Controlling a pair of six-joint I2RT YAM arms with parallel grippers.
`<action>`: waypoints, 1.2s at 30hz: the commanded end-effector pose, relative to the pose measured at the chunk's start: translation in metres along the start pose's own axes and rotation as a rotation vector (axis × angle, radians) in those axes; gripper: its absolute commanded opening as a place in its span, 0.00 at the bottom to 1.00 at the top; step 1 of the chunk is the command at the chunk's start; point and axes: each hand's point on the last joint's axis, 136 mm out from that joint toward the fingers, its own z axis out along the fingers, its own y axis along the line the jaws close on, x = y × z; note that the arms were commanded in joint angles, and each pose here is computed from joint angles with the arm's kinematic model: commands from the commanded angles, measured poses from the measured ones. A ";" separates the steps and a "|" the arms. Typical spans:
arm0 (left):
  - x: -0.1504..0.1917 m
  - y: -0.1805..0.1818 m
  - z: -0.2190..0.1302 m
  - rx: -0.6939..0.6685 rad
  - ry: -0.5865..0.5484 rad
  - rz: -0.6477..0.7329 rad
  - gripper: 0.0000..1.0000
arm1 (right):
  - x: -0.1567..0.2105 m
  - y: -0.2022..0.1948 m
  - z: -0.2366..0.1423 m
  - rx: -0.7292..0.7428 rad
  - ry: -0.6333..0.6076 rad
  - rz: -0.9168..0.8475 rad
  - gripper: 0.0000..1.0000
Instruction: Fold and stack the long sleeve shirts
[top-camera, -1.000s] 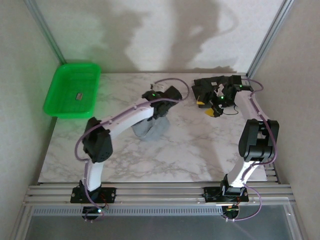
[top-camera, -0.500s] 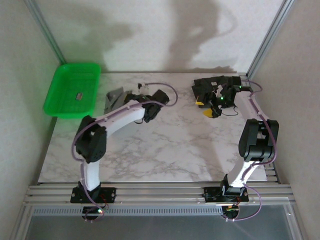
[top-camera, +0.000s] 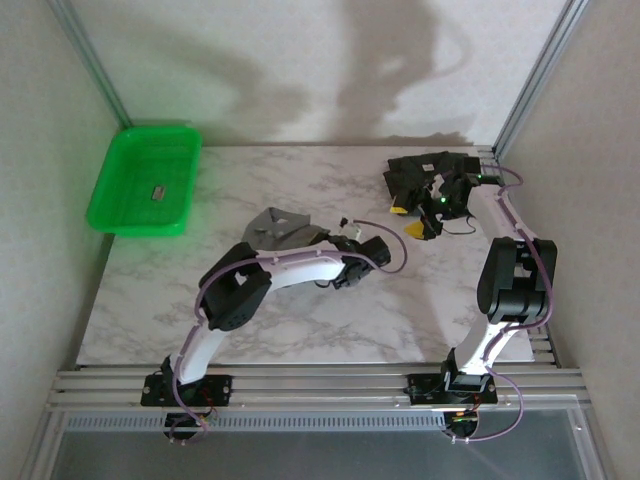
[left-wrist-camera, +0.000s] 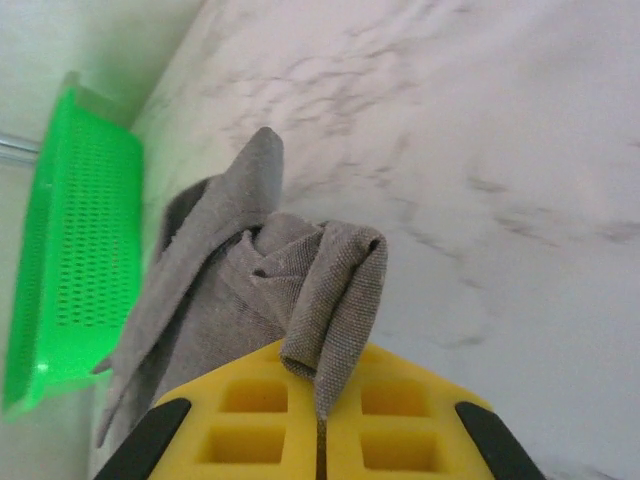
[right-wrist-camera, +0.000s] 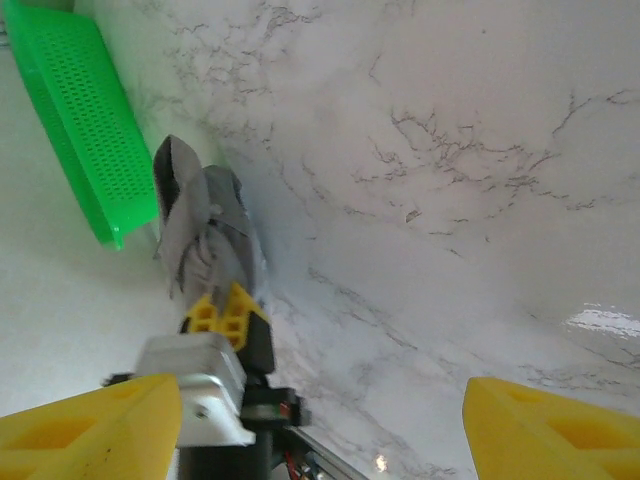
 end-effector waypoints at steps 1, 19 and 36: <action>0.000 -0.023 -0.005 0.069 0.027 -0.059 0.00 | 0.008 0.002 -0.005 -0.001 0.005 0.000 0.75; -0.054 0.099 -0.057 0.569 0.047 -0.680 0.97 | 0.002 0.005 -0.069 0.071 -0.202 0.116 0.75; 0.081 0.113 0.110 0.724 0.353 -0.731 0.89 | 0.098 -0.003 0.178 0.494 0.120 -0.065 0.76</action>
